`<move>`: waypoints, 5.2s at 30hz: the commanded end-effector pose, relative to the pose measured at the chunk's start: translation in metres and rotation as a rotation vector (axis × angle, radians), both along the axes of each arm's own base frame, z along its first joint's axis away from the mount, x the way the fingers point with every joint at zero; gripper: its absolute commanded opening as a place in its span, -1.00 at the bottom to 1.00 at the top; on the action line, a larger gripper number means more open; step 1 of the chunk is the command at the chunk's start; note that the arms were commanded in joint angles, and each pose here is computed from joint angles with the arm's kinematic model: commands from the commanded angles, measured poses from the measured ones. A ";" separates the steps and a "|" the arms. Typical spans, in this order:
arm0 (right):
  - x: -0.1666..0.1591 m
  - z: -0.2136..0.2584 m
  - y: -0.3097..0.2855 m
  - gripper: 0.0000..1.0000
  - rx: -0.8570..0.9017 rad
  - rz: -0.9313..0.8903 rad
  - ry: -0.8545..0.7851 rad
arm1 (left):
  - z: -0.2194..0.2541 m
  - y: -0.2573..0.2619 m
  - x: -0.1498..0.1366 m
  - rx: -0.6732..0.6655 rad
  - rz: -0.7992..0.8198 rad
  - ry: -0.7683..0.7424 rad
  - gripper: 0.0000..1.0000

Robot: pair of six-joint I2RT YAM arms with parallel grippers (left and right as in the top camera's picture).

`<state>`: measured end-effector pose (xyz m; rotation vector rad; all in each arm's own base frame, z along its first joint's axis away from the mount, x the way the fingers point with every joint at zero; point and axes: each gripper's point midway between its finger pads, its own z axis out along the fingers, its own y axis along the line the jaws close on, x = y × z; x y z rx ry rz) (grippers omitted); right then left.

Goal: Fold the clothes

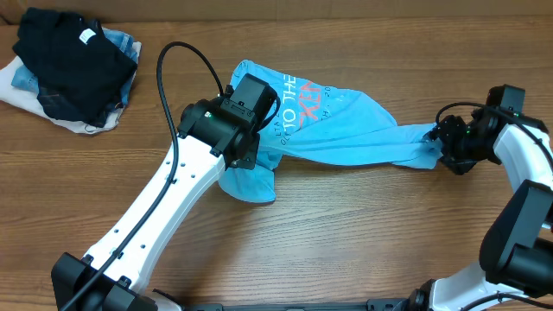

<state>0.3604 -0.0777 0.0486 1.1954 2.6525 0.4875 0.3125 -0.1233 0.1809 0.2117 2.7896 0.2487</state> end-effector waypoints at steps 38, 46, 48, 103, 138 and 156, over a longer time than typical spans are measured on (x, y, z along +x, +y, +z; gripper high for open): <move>0.075 0.032 0.012 0.63 0.080 -0.053 -0.282 | 0.004 -0.001 0.003 -0.013 0.000 -0.011 -0.92; 0.068 0.012 0.046 0.18 0.075 0.042 -0.207 | 0.004 -0.002 0.005 -0.018 0.000 -0.017 -0.92; 0.062 0.001 0.065 0.15 0.099 0.057 -0.158 | 0.004 -0.003 0.004 -0.025 0.000 -0.015 -0.92; 0.074 -0.030 0.075 -0.29 0.167 -0.091 -0.107 | 0.004 0.012 -0.002 0.054 0.015 0.002 -0.92; 0.084 -0.008 0.007 -0.24 0.105 -0.132 -0.172 | 0.006 0.026 -0.002 0.102 0.041 0.001 -0.92; 0.092 -0.028 0.008 -0.18 0.084 -0.109 -0.176 | 0.006 0.024 -0.002 0.093 0.043 0.002 -0.92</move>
